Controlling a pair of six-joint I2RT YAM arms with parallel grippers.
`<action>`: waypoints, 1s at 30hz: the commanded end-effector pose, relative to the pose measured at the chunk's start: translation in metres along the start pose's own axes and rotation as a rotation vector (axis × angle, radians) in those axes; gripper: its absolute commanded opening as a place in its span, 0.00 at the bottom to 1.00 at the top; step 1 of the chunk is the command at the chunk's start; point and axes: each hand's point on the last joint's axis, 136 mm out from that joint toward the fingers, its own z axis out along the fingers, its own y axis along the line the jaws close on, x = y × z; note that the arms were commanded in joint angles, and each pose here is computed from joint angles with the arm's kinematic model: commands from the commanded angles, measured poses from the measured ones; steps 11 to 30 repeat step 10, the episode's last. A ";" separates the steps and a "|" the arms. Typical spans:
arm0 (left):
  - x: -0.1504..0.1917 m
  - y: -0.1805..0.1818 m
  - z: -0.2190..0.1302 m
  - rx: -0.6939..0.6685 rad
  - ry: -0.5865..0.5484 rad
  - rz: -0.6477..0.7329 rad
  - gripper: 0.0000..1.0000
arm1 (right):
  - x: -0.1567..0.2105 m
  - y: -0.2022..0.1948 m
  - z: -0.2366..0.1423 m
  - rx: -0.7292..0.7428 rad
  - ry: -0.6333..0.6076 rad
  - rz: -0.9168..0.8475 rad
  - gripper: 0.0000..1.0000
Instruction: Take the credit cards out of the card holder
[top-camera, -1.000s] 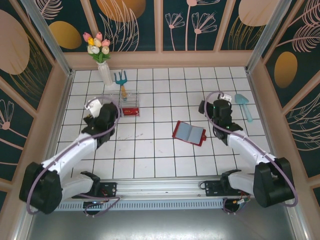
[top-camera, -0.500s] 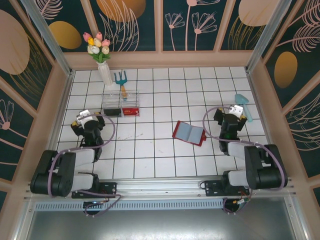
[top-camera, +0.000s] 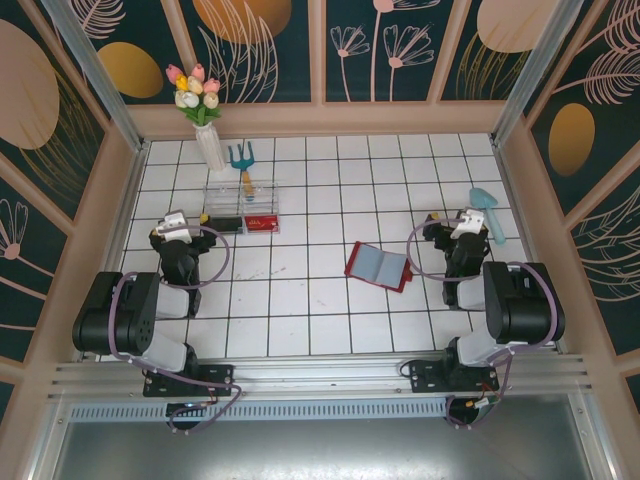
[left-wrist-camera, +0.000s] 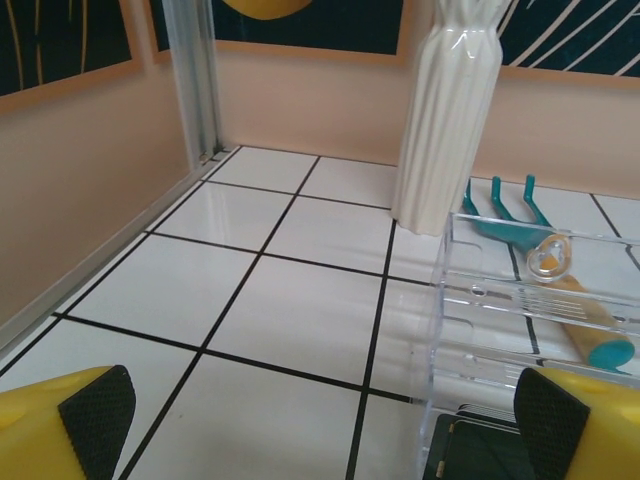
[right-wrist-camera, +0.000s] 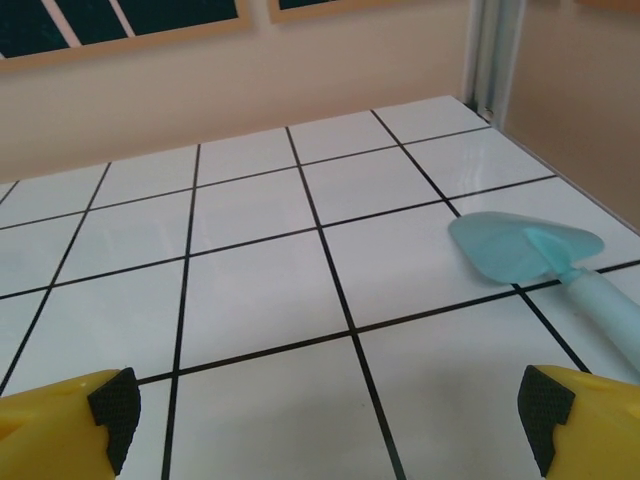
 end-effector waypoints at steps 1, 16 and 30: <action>-0.016 -0.006 0.002 0.032 -0.058 0.001 0.99 | -0.011 0.009 -0.002 -0.056 -0.052 -0.005 0.99; -0.015 -0.009 0.002 0.048 -0.055 0.008 0.99 | -0.011 0.010 -0.002 -0.057 -0.051 -0.005 0.99; -0.015 -0.009 0.002 0.048 -0.055 0.008 0.99 | -0.011 0.010 -0.002 -0.057 -0.051 -0.005 0.99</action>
